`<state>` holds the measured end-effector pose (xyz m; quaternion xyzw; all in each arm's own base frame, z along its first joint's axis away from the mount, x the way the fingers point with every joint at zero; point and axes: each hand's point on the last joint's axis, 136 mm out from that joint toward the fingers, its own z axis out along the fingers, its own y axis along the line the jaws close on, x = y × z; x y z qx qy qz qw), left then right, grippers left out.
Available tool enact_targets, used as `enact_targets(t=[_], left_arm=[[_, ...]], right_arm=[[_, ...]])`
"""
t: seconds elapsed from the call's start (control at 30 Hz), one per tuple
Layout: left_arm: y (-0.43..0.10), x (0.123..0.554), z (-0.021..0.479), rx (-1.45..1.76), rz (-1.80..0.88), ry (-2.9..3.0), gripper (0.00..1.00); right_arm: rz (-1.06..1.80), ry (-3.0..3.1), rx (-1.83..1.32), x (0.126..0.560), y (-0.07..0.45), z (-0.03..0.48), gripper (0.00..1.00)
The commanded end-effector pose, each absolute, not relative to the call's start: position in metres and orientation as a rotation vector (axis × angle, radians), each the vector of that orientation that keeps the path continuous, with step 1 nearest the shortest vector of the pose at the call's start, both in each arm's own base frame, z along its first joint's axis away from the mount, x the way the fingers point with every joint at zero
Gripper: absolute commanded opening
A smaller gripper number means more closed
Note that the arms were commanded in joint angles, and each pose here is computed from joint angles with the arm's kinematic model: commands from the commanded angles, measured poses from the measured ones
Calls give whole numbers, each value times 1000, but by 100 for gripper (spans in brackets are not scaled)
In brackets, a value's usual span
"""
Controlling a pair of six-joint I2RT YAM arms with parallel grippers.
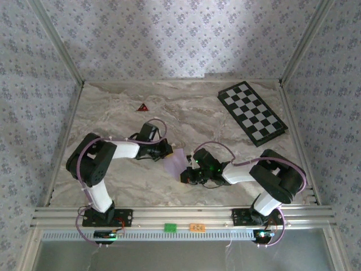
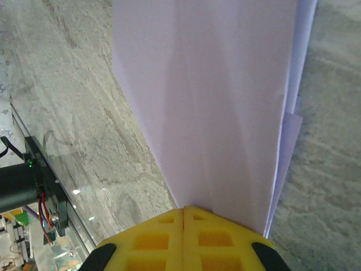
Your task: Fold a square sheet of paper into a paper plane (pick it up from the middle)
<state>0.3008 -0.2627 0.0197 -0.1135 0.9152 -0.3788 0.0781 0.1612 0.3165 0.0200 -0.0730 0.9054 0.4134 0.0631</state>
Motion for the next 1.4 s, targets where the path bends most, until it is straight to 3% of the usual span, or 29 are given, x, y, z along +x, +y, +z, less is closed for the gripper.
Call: enact_targets(t=[0.0,0.2,0.4,0.6,0.87,1.03,1.37], left_arm=[[-229,325,4,-416,-963,2720,0],[-223,337,16,-397,-998,2706,0],[-227,343,62,-366,-1044,2621,0],[-237,317,91,-304,-1049,2581,1],[-286,253,58,-154,-1092,2722,0],[-300,237,37,-123,-1115,2765,0],[-266,215,-21,-185,-875,2902,0]], right_arm=[[1064,3001,-152,123,279,-27,0],[1062,3009,-143,125,278,-29,0],[1066,3003,-138,130,281,-27,0],[1063,3005,-130,133,282,-27,0],[1057,3000,-120,134,281,-26,0],[1058,2997,-115,135,282,-26,0],[1191,2886,-149,152,301,9,1]])
